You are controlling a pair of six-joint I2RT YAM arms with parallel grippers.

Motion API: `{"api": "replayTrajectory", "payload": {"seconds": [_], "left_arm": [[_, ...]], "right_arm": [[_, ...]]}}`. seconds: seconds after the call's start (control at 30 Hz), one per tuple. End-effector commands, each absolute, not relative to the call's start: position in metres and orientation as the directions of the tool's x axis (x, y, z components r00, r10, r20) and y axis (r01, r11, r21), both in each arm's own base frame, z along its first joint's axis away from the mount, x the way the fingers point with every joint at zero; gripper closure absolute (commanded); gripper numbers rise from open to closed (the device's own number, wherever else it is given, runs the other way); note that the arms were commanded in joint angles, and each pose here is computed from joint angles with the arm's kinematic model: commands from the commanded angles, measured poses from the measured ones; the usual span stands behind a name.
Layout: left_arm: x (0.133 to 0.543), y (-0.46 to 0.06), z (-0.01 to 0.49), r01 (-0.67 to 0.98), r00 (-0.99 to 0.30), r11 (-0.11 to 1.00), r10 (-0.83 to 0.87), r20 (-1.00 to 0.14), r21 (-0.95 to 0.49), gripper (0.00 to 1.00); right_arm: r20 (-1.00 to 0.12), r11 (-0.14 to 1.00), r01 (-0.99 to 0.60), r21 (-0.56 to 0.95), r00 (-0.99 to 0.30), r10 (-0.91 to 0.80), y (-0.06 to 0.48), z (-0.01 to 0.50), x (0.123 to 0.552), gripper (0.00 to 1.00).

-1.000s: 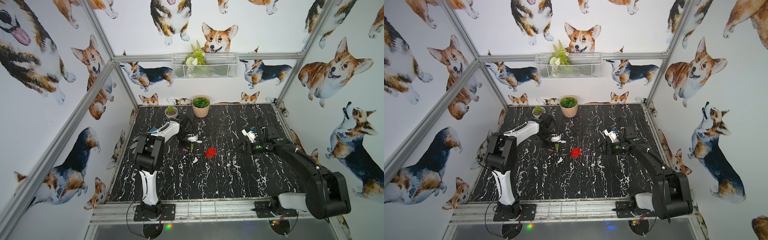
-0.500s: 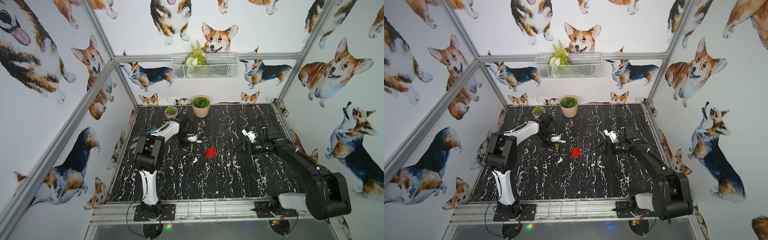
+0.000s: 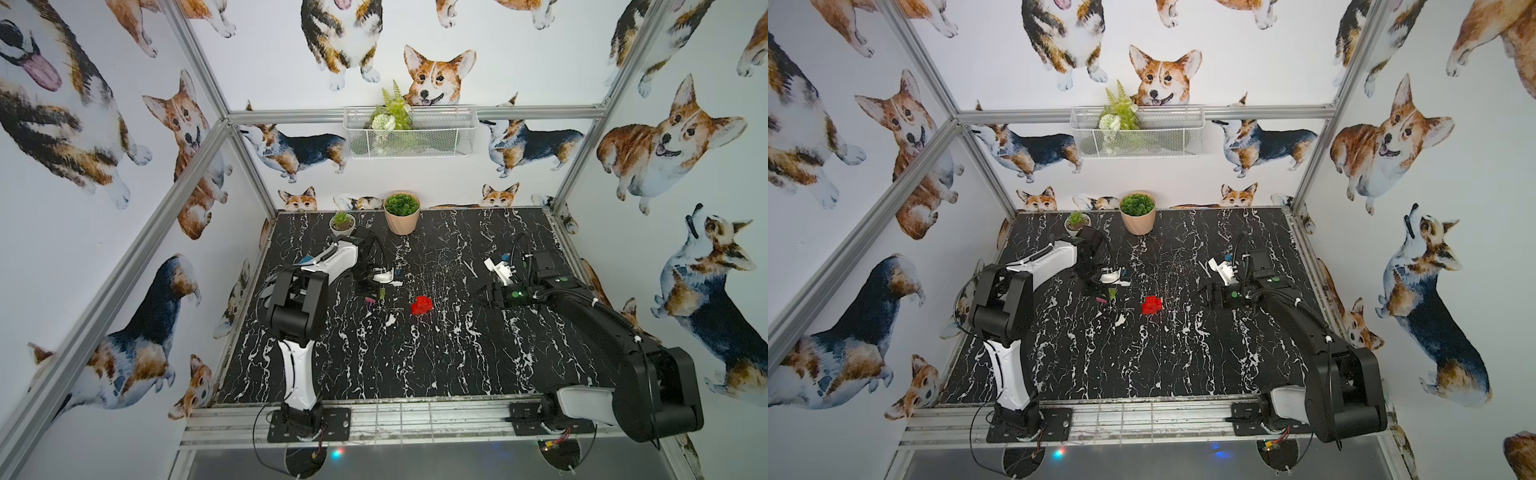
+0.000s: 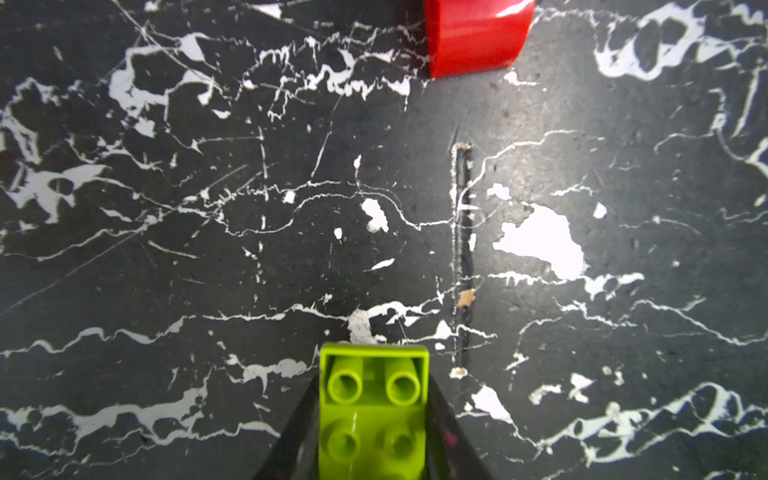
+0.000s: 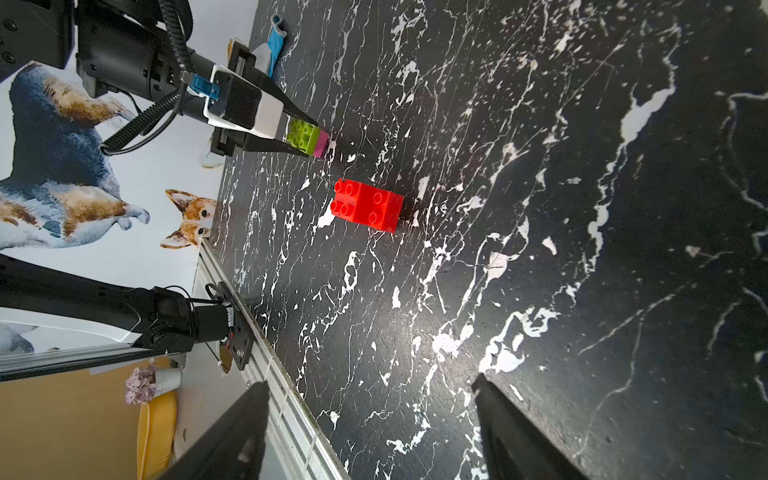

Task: Assemble the letter s with lego
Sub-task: Assemble the lego brick with the lego brick.

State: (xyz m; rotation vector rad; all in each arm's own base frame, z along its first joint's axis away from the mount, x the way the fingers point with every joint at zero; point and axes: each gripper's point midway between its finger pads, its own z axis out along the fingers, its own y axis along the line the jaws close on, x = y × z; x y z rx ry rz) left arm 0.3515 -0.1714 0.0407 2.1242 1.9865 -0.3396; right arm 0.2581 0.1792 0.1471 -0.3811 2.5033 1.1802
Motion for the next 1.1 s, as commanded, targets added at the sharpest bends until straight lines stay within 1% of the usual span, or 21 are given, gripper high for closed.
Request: {"api": "replayTrajectory", "payload": {"seconds": [0.0, 0.2, 0.33, 0.5, 0.67, 0.93, 1.07], "left_arm": [[0.347, -0.168, 0.037, 0.980, 0.192, -0.196, 0.935, -0.298, 0.017, 0.85], [0.346, -0.166, 0.034, 0.973, 0.226, -0.231, 0.933, -0.279, 0.013, 0.86], [0.344, -0.169, 0.031, 0.973, 0.224, -0.231, 0.929, -0.295, 0.012, 0.86], [0.342, -0.165, 0.029, 0.971, 0.229, -0.237, 0.933, -0.278, 0.005, 0.87], [0.338, -0.167, 0.025, 0.979, 0.185, -0.201, 0.931, -0.314, -0.021, 0.88], [0.342, -0.166, 0.024, 0.986, 0.152, -0.164, 0.931, -0.333, -0.009, 0.88], [0.346, -0.170, 0.031, 0.988, 0.149, -0.156, 0.923, -0.355, 0.007, 0.82]], "right_arm": [[-0.419, 0.613, -0.394, 0.685, -0.901, -0.111, 0.180, 0.146, 0.255, 0.20], [-0.417, 0.612, -0.394, 0.685, -0.902, -0.113, 0.180, 0.146, 0.254, 0.20], [-0.415, 0.614, -0.394, 0.684, -0.902, -0.116, 0.180, 0.145, 0.254, 0.20], [-0.419, 0.616, -0.398, 0.680, -0.900, -0.119, 0.179, 0.146, 0.253, 0.20], [-0.420, 0.617, -0.402, 0.677, -0.899, -0.125, 0.179, 0.146, 0.253, 0.20], [-0.416, 0.617, -0.401, 0.677, -0.900, -0.128, 0.179, 0.145, 0.252, 0.20], [-0.420, 0.616, -0.404, 0.676, -0.898, -0.128, 0.179, 0.146, 0.254, 0.20]]}}
